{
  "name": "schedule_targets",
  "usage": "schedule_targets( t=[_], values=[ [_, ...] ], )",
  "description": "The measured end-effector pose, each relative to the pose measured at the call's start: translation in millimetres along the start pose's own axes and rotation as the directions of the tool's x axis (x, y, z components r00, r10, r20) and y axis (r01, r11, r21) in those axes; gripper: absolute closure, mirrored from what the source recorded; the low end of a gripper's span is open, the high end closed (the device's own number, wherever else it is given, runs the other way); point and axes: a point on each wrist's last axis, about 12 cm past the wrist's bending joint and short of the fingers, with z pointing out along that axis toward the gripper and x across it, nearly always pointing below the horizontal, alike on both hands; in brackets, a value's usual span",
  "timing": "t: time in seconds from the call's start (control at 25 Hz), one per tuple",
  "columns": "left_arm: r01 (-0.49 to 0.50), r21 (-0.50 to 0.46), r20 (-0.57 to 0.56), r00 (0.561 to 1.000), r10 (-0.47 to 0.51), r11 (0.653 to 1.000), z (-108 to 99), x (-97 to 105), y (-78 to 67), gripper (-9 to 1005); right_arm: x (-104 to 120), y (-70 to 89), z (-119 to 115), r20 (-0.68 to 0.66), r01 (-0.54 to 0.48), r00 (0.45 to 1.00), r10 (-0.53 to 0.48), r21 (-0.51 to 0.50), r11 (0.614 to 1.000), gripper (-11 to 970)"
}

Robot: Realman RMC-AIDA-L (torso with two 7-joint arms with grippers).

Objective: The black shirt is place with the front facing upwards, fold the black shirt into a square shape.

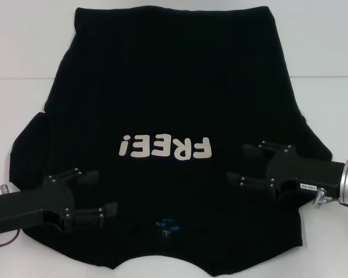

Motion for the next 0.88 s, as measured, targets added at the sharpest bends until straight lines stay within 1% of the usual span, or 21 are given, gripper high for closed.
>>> schedule_targets(
  t=[0.52, 0.64, 0.76, 0.84, 0.88],
  values=[
    [-0.002, -0.003, -0.002, 1.000, 0.002, 1.000, -2, -1, 1.3, 51, -2, 0.4, 1, 0.008, 0.003, 1.000, -0.003, -0.010, 1.000, 139],
    [0.015, -0.007, 0.000, 1.000, -0.015, 1.000, -3, 0, 1.5, 52, -2, 0.4, 1, 0.009, 0.003, 1.000, -0.003, -0.011, 1.000, 139],
    [0.121, -0.031, 0.000, 0.993, -0.121, 0.992, -8, -6, 7.2, 52, -2, 0.5, 1, 0.009, 0.003, 1.000, -0.003, -0.011, 1.000, 139],
    [0.256, -0.047, 0.003, 0.967, -0.256, 0.966, -16, -15, 15.3, 52, -2, 0.8, 1, 0.010, 0.002, 1.000, -0.002, -0.013, 1.000, 139],
    [0.339, -0.043, 0.004, 0.941, -0.339, 0.940, -22, -21, 19.4, 52, -2, 1.1, 1, 0.011, -0.002, 1.000, 0.002, -0.016, 1.000, 139]
  ],
)
